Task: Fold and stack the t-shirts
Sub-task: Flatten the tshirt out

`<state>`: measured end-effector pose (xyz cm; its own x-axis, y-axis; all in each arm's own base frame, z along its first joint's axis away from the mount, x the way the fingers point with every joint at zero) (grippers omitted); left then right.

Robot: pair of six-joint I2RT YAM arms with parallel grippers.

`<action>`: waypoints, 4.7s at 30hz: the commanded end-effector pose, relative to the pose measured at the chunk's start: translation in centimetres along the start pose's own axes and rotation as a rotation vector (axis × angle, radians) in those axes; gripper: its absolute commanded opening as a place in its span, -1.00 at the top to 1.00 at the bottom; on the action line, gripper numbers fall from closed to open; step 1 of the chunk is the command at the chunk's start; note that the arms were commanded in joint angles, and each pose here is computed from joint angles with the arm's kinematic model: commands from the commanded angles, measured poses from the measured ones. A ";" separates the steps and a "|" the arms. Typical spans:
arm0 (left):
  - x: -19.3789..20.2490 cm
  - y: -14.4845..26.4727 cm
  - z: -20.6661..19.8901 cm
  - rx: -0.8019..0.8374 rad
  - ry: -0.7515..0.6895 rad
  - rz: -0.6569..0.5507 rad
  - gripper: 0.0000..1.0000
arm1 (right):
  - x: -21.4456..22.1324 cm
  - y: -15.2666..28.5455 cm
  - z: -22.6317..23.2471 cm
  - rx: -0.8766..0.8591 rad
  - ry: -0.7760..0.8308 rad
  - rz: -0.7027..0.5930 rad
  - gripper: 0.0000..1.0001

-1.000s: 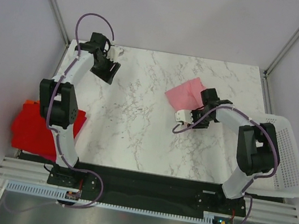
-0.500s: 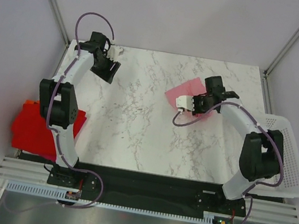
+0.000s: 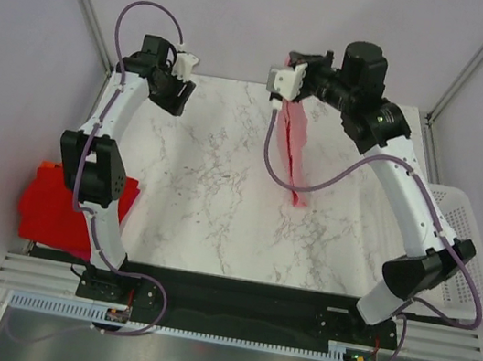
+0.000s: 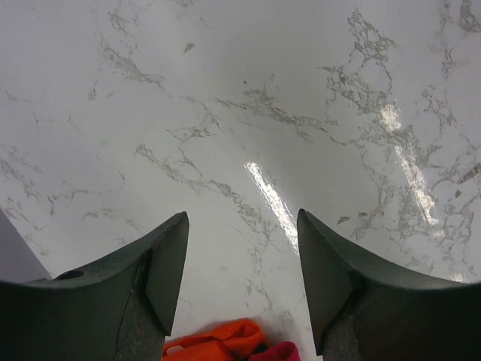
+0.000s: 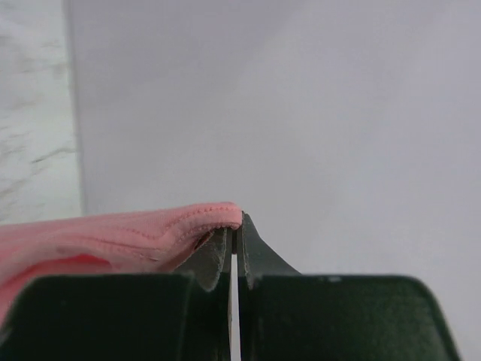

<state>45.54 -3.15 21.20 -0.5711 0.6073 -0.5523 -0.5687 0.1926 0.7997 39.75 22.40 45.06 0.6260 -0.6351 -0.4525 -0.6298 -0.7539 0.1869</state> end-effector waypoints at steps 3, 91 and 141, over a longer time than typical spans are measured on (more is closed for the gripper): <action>-4.0 5.2 2.5 -0.158 -0.027 -0.143 -0.33 | -0.5 -0.9 -10.5 0.408 0.011 0.001 1.00; -5.7 -11.1 1.8 -0.304 -0.434 0.004 0.70 | 30.0 -4.0 14.9 0.138 -1.099 0.838 0.39; 8.7 -13.1 3.2 0.161 0.264 0.236 0.18 | 21.7 0.2 17.8 -0.111 -1.109 0.720 0.00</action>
<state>48.82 1.54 7.14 -0.8188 0.4469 -0.3603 -0.2949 0.2110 0.9319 44.82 11.29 19.19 -0.5880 -0.4493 -0.6727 -0.5788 -0.3473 0.7378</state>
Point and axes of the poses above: each gripper's point midway between its finger pads, its own y axis back along the fingers, its own z axis along the line the jaws close on, x = y × z, the point moved 5 cm from there along y, back along the fingers, and after that the axes turned 11 degrees about -y, right-handed, at the moved point
